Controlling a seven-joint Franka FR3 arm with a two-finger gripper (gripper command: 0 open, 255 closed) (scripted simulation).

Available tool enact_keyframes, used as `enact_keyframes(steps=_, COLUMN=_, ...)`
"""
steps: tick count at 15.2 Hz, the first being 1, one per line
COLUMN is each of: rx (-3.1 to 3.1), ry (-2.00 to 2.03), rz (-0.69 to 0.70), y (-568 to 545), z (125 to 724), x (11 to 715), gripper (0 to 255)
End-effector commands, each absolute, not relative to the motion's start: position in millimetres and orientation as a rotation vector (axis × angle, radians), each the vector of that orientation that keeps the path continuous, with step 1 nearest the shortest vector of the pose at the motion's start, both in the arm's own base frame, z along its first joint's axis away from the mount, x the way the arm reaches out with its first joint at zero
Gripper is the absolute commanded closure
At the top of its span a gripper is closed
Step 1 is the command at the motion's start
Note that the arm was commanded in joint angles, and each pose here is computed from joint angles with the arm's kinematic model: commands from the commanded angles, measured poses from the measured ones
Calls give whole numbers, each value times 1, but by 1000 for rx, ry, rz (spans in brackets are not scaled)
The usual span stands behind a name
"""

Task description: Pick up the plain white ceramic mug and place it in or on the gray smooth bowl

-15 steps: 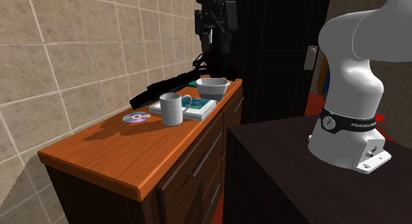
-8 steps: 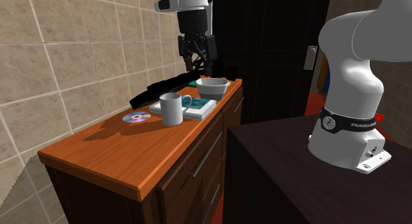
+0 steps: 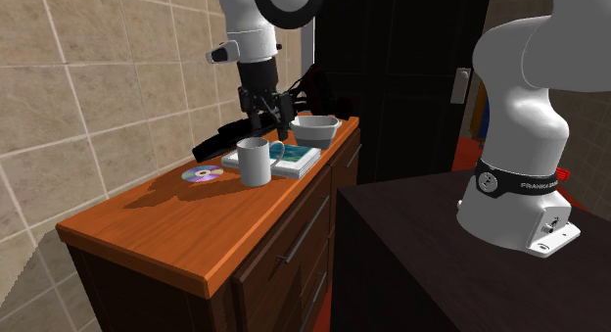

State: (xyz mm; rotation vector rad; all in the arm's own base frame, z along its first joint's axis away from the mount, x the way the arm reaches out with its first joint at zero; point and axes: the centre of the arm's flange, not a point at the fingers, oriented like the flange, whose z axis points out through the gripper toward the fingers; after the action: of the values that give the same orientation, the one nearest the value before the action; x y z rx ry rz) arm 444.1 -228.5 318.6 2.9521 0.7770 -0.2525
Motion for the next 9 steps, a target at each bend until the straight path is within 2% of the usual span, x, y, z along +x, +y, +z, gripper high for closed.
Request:
enact_keyframes(steps=1, rx=2922, ry=834, rz=-270, y=-245, z=299, x=456, gripper=0)
enact_keyframes(steps=9, rx=2906, ry=863, rz=-279, y=-257, z=258, x=459, gripper=0)
